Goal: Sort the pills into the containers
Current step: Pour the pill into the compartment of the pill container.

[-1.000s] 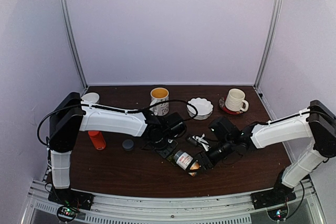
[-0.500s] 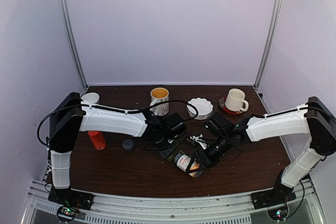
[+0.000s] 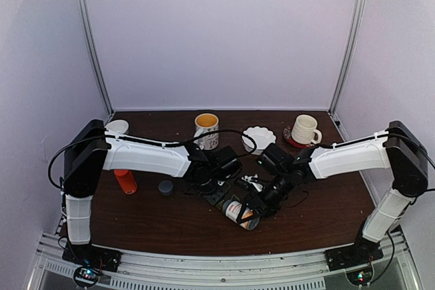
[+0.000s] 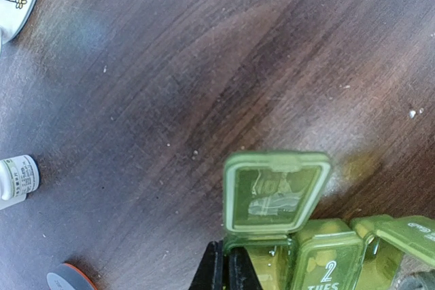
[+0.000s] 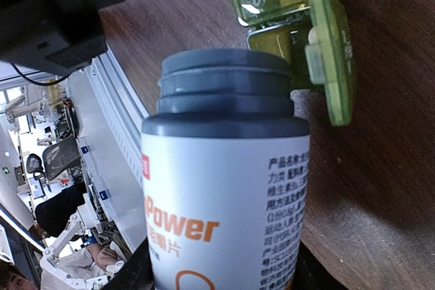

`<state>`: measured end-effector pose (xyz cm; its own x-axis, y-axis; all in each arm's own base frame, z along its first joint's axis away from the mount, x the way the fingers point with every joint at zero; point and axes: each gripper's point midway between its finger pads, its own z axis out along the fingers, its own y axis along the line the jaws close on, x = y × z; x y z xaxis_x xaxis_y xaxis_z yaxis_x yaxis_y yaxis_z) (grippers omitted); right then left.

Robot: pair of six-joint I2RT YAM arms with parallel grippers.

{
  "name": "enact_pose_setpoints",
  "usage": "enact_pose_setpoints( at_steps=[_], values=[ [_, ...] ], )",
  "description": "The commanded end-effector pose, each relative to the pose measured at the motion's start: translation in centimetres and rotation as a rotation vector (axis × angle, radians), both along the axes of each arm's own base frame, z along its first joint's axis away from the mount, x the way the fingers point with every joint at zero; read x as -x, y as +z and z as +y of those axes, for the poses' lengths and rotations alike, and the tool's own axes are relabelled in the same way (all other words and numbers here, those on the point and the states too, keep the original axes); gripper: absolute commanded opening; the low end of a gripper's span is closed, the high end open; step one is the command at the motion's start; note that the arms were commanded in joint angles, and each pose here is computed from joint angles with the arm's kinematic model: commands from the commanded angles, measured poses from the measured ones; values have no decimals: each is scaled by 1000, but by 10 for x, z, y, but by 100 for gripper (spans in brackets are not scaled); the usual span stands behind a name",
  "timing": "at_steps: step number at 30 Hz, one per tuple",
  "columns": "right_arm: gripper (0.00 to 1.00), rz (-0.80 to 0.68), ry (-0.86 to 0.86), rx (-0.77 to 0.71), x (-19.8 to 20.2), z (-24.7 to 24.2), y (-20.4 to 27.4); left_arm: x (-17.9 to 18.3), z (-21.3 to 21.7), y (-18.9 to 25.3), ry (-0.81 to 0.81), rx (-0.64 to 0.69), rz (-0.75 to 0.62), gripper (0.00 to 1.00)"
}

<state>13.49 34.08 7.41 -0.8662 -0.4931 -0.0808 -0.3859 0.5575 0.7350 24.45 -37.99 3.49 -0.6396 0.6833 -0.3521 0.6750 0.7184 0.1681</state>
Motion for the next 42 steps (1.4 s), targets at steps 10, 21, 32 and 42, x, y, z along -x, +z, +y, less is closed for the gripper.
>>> enact_pose_setpoints(
  at_steps=[10, 21, 32, 42],
  values=[
    [0, 51, -2, 45, 0, 3, -2, 0, -7, 1, -12, 8, -1, 0],
    [0, 2, -8, 13, -7, 7, 19, 1, -7, -1, -11, 6, 3, 0],
    [0, 51, -14, 77, -4, 1, -13, 2, -7, -1, -14, 8, 6, 0],
    [0, 10, -22, 80, -11, 2, 3, 2, -7, -4, -11, 5, 12, 0]
  ],
)
